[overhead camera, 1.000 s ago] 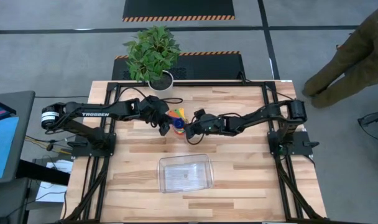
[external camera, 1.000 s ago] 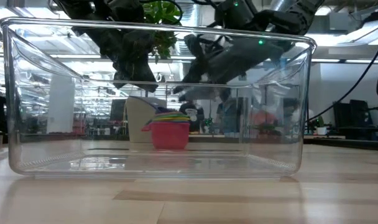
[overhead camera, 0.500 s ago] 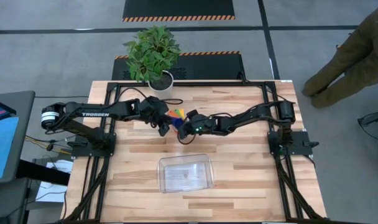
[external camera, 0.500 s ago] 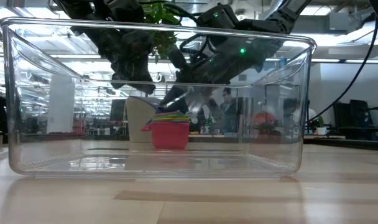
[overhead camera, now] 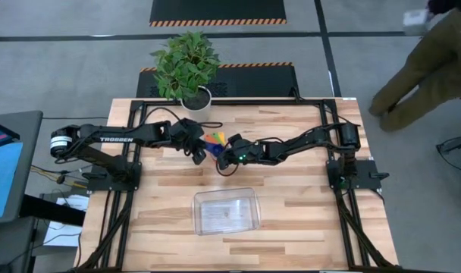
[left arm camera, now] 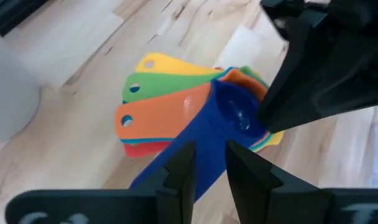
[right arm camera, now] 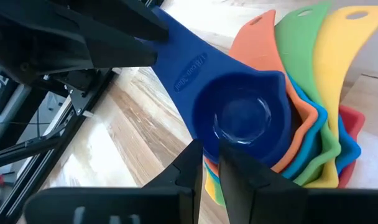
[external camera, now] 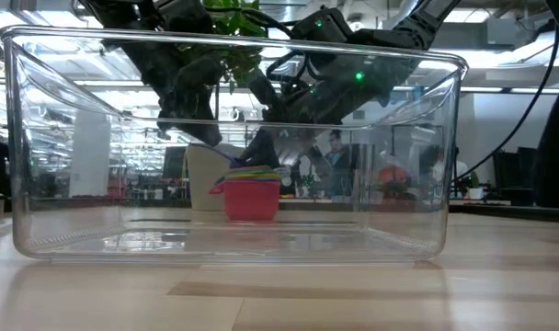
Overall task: Nest measuring cups in basket
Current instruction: Stack the dark blue measuring cups on top of the orange measuring cups
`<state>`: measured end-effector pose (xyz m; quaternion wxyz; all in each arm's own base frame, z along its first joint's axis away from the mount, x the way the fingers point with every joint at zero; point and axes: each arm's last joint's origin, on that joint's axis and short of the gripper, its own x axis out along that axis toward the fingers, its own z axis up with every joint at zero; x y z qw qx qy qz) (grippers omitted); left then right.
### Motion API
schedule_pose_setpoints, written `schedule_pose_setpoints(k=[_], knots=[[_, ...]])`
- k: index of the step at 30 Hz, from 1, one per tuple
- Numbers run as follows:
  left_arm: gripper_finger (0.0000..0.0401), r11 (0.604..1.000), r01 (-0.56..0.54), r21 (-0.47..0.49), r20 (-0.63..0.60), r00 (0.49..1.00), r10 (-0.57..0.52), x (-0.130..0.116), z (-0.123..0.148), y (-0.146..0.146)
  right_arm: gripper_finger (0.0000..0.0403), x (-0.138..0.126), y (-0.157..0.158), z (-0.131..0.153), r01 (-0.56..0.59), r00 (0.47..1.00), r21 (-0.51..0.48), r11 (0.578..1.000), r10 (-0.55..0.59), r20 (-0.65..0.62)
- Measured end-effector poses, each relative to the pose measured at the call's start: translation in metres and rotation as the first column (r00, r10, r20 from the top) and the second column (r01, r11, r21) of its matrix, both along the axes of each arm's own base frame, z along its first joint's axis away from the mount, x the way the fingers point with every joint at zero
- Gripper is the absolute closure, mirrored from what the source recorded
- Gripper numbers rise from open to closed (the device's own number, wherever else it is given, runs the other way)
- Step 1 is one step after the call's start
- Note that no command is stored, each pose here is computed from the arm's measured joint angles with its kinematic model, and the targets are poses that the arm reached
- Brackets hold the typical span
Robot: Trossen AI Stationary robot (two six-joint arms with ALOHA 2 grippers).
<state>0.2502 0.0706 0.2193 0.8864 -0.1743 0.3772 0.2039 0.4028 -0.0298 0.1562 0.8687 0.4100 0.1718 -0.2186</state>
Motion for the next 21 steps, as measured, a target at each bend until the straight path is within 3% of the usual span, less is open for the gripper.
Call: schedule_pose_setpoints(k=[21], knots=[[0.0324, 0.999, -0.029, 0.017, -0.069, 0.997, 0.03, 0.001, -0.011, 0.002, 0.033, 0.0, 0.0, 0.001, 0.012, 1.0, -0.015, 1.0, -0.012, 0.003]])
